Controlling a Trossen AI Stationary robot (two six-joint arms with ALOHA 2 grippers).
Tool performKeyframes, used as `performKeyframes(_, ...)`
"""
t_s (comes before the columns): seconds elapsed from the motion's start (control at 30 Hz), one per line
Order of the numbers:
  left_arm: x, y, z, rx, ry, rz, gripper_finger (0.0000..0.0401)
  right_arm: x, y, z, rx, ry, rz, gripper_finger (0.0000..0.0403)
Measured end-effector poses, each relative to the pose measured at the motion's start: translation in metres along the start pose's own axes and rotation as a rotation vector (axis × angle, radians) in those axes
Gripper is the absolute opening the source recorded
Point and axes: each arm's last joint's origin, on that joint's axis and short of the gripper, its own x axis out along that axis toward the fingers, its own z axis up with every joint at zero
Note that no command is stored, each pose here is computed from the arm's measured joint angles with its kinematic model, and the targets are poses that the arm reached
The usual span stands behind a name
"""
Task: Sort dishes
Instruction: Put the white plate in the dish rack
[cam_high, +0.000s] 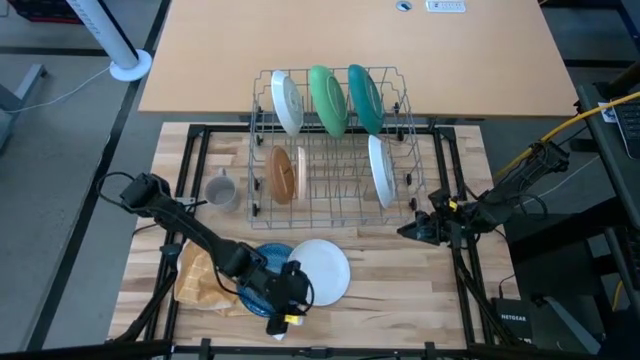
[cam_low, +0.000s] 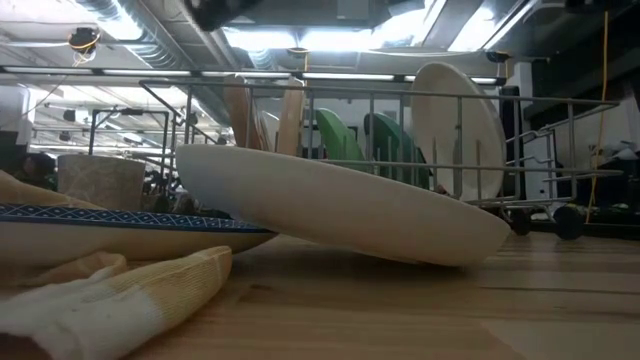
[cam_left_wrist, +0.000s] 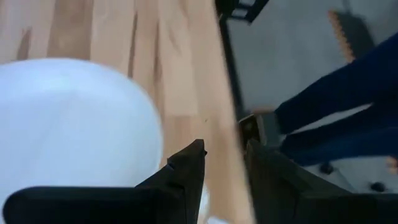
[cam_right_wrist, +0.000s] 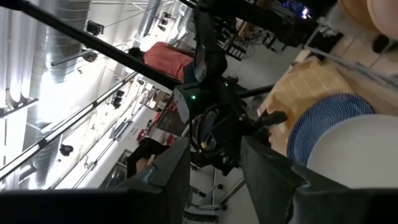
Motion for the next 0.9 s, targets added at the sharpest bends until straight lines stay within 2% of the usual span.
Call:
performKeyframes(0.1,0.0,0.005,-0.003,0.006,0.05,0.02,0.0112,0.003,-0.001,-0.003,0.036,0.007,-0.012,0.0147)
performKeyframes(0.17,0.001,0.007,-0.002,-0.037,0.06,0.007,0.0112,0.005,-0.002,-0.004,0.045,0.011,-0.02,0.0147)
performKeyframes(0.33,0.0,0.006,0.006,-0.1,-0.003,-0.029,0.0112,0.007,-0.003,-0.006,0.043,0.015,-0.028,0.0147)
performKeyframes(0.5,0.001,0.009,0.006,-0.008,-0.005,-0.004,0.0112,0.007,-0.003,-0.006,0.044,0.014,-0.026,0.0147)
performKeyframes(0.63,0.001,0.009,0.006,-0.004,-0.002,-0.002,0.0112,0.007,-0.003,-0.006,0.044,0.014,-0.026,0.0147)
performKeyframes(0.7,0.001,0.009,0.005,0.032,0.001,-0.002,0.0114,0.007,-0.003,-0.006,0.044,0.014,-0.026,0.0147)
performKeyframes(0.77,0.001,0.009,0.005,0.065,0.009,0.001,0.0124,0.007,-0.003,-0.006,0.044,0.014,-0.026,0.0147)
performKeyframes(0.9,0.0,0.012,0.001,0.049,0.043,0.04,0.0159,0.007,-0.003,-0.006,0.044,0.014,-0.026,0.0147)
